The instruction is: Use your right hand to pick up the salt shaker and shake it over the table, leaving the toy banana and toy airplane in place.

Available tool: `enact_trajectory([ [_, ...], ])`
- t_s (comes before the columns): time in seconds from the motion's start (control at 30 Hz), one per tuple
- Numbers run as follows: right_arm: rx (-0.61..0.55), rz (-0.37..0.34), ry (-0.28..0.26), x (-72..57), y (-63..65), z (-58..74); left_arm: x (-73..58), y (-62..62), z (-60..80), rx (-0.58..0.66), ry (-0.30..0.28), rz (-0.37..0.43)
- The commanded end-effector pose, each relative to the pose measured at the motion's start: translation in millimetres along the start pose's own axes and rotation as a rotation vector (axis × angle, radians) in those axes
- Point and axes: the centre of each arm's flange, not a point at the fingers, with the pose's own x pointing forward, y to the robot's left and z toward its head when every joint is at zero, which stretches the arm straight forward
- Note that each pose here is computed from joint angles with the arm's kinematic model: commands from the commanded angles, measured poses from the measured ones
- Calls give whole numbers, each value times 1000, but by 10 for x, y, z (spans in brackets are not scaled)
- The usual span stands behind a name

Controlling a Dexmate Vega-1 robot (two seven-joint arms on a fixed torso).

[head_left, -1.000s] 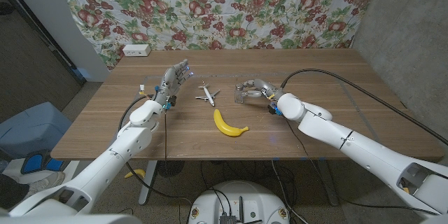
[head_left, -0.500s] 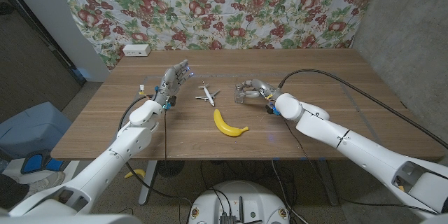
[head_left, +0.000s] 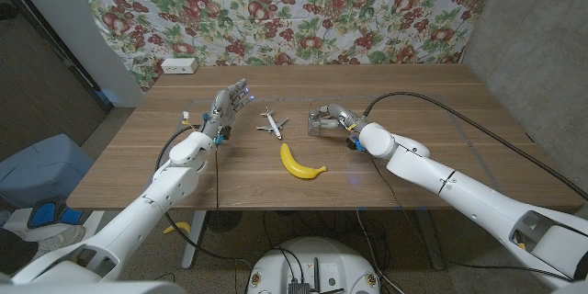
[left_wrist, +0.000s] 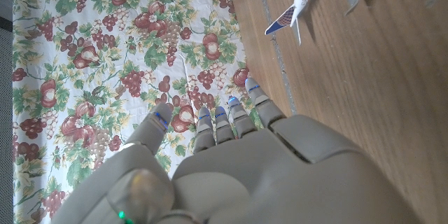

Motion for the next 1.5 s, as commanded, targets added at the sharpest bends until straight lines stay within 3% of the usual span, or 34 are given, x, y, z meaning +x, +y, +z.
enact_trajectory([
  [0.03, 19, -20, -9, 36, 25, -7, -21, 13, 10, 2, -1, 4],
  [0.5, 36, -71, -9, 0, 21, -12, -38, -3, 12, -2, -4, 1],
  [1.5, 62, -259, 9, -215, -74, -91, -62, -87, 31, 0, -16, -2],
])
